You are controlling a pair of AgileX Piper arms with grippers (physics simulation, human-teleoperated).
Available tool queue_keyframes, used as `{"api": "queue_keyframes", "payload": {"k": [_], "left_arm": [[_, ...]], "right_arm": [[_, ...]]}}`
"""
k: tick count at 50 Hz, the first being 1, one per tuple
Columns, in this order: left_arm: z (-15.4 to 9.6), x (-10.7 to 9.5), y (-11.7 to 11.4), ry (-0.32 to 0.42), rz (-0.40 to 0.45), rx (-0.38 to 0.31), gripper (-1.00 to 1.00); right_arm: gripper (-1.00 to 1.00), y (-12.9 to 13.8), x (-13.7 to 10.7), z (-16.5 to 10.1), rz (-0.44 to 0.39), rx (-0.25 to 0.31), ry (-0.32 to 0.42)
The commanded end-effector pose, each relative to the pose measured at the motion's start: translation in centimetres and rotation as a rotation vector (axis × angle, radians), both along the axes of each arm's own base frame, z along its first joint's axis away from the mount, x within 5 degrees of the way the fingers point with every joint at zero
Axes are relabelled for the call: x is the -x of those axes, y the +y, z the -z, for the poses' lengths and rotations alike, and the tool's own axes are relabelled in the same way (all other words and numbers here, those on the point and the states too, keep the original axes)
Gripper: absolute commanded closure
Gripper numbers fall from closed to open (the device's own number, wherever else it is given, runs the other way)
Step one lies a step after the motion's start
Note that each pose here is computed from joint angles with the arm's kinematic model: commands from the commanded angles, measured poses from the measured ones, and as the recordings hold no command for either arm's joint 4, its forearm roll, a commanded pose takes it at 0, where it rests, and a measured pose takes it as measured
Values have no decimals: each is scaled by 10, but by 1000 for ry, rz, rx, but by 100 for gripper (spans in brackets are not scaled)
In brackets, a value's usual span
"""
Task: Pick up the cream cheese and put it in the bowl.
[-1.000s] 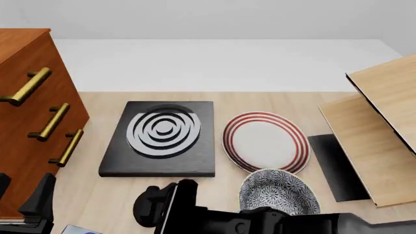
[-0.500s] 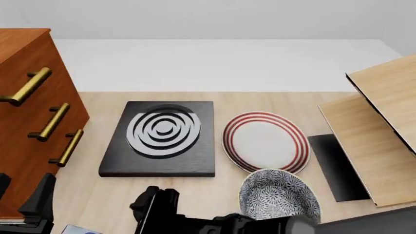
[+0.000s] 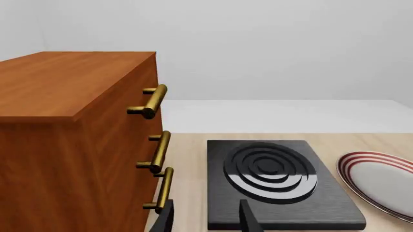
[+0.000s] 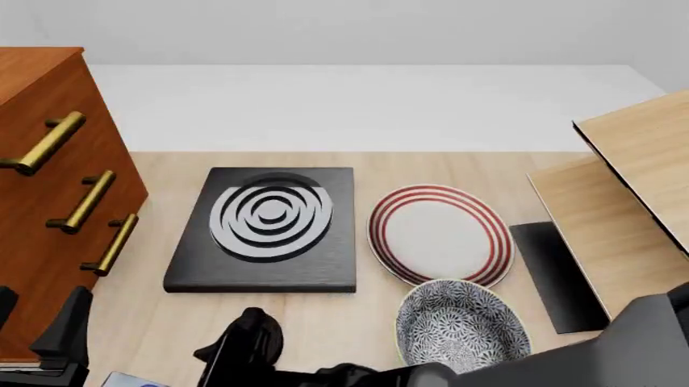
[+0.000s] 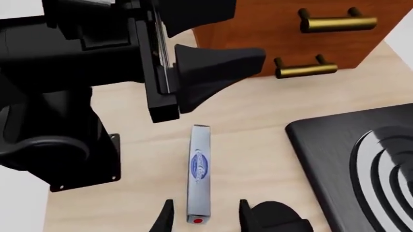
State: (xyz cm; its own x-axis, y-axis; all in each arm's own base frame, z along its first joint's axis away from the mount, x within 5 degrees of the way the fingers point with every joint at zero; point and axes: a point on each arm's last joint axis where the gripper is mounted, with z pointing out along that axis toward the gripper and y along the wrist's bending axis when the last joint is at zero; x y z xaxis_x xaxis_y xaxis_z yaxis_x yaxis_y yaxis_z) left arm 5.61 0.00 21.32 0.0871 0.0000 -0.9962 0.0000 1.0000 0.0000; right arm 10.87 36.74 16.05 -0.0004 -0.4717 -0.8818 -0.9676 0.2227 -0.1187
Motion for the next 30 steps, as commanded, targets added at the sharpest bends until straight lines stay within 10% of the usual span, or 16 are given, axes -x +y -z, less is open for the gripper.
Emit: {"api": "queue_keyframes", "payload": {"k": [1, 30], "left_arm": [[0, 0, 0, 0, 0, 0, -100], [0, 0, 0, 0, 0, 0, -100]], "right_arm": [[-100, 9, -3, 14, 14, 2, 29], [-100, 21, -8, 55, 37, 57, 77]]}}
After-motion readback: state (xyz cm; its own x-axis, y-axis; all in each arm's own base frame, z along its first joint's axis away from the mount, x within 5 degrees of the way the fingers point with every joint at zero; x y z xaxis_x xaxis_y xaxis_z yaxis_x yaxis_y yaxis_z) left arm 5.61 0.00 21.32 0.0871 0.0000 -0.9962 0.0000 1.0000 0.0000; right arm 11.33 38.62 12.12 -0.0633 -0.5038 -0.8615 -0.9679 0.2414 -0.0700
